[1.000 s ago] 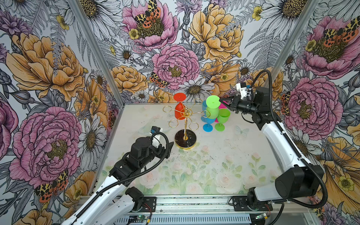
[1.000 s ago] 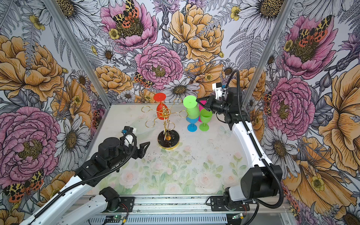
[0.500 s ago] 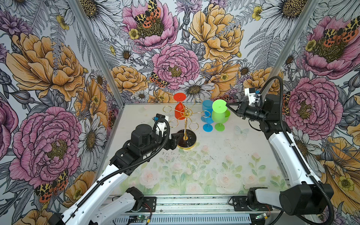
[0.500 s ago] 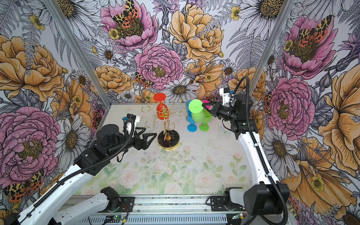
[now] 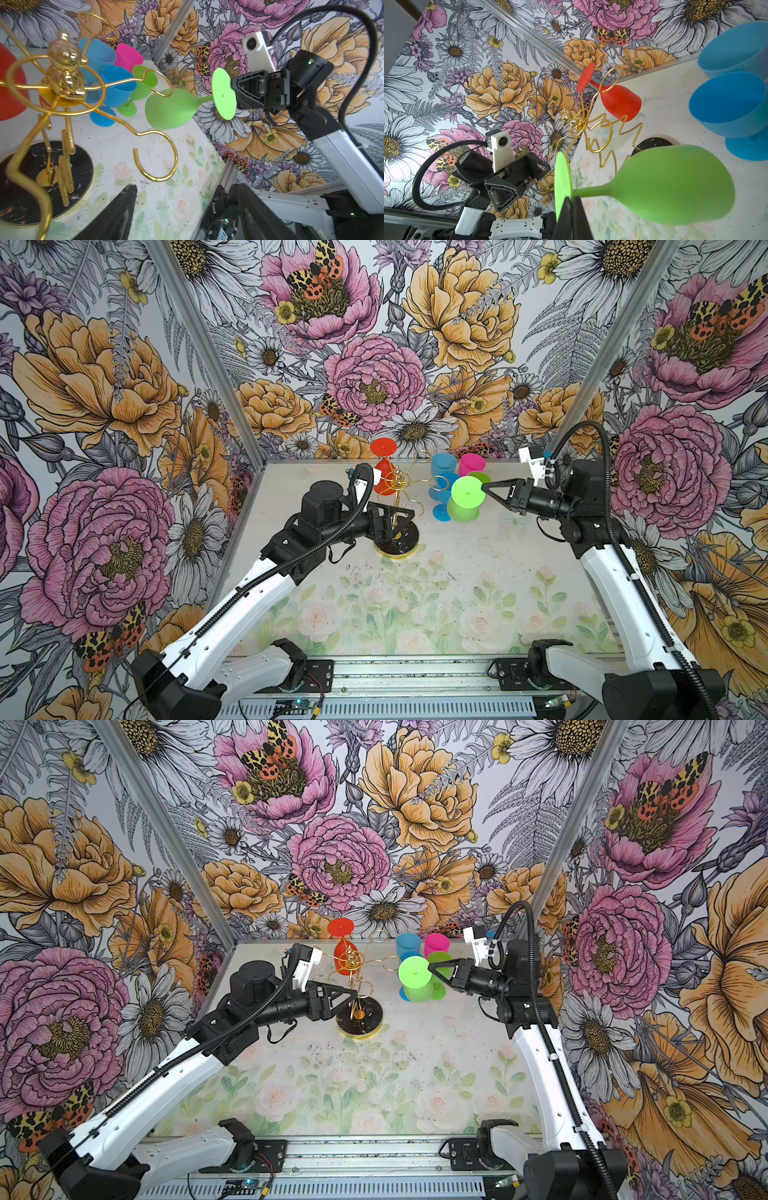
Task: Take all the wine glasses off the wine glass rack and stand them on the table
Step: 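Carry the green glass toward the left gripper while the left reaches in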
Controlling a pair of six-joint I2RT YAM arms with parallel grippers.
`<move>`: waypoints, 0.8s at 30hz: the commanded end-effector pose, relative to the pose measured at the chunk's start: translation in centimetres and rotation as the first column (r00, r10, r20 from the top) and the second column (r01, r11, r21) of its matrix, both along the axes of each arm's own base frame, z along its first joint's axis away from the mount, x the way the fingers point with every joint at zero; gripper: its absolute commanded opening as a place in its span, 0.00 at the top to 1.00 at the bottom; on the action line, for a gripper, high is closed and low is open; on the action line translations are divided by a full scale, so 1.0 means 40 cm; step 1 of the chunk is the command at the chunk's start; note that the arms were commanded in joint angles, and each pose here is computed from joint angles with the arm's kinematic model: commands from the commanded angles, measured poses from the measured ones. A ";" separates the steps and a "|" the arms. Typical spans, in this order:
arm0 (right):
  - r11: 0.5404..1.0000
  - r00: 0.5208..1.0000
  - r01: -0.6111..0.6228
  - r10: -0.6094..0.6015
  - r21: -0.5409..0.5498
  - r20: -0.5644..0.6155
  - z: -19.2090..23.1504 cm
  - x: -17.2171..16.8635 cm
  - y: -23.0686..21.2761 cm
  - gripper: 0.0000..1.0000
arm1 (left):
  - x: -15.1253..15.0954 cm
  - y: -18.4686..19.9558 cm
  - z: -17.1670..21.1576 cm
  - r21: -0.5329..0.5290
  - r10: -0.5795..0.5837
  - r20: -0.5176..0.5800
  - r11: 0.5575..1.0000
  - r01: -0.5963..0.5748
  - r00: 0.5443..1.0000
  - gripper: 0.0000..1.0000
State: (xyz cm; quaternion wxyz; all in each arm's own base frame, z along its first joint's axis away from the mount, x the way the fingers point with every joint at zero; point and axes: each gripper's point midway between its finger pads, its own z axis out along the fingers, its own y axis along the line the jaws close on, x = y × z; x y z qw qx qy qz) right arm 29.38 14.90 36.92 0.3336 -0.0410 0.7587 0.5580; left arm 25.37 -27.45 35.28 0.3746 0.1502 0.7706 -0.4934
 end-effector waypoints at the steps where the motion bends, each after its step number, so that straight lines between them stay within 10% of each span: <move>1: 0.995 0.994 -0.095 0.094 0.013 0.060 0.028 -0.065 0.025 1.00 | -0.020 -0.030 0.055 -0.132 -0.079 -0.031 0.989 0.074 0.996 0.25; 24: 0.964 0.962 -0.267 0.266 0.002 0.055 0.009 -0.143 0.143 1.00 | -0.096 -0.126 0.047 -0.208 -0.302 -0.111 0.939 0.275 0.947 0.49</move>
